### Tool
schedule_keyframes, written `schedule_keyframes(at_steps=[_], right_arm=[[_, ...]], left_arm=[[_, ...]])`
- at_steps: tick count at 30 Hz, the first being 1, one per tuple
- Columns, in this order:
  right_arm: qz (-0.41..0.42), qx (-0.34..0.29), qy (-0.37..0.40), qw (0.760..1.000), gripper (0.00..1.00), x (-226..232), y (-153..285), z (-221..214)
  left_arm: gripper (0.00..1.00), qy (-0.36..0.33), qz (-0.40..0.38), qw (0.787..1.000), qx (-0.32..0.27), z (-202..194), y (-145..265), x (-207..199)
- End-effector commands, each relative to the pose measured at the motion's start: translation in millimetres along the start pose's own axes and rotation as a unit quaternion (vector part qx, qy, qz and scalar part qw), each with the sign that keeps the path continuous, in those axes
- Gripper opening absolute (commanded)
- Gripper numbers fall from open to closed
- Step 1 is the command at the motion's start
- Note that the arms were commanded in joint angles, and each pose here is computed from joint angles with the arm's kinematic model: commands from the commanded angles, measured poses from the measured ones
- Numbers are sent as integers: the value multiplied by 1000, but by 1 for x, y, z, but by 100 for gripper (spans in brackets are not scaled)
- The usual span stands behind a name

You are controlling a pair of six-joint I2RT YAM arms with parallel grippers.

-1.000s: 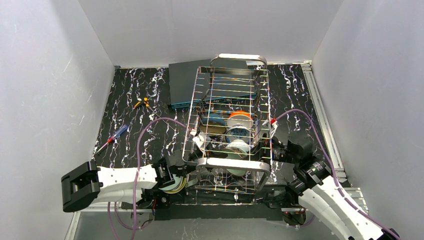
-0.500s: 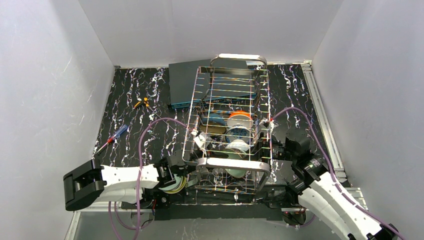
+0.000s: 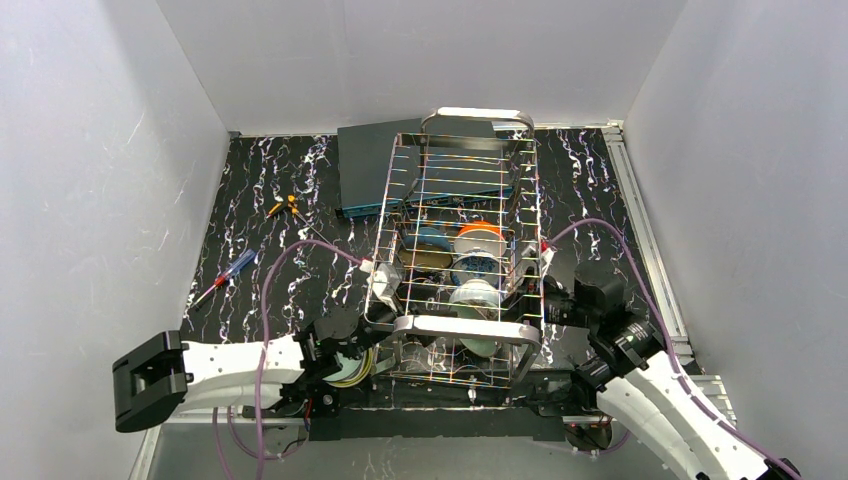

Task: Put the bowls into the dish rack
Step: Place the bowl in the dish rack.

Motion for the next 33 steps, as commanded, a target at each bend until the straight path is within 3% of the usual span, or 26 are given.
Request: schedule_keyframes(at_steps=[1,9,20,33], right_arm=[[46,-26,109,993,1,11,5,13],[110,-4,233,966,1,10,3,17],[139,47,297,943,1,0,-6,21],[149,61,346,924,1,-2,-6,24]], left_arm=[[74,-14,25,999,-21,5,10,6],[76,-27,37,998,-30,10,18,9],[76,-27,35,999,-29,8,20,10],[76,-31,45,998,-25,6,18,12]])
Point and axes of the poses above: each gripper's point midway between its finger pads, its own y axis back along the fingers, its own x axis along the line the jaws close on, z = x × y, the point moved 9 cm from there along y, back along the fingers, and after that the axes turned 2 degrees about y, right-handed, at the moved point
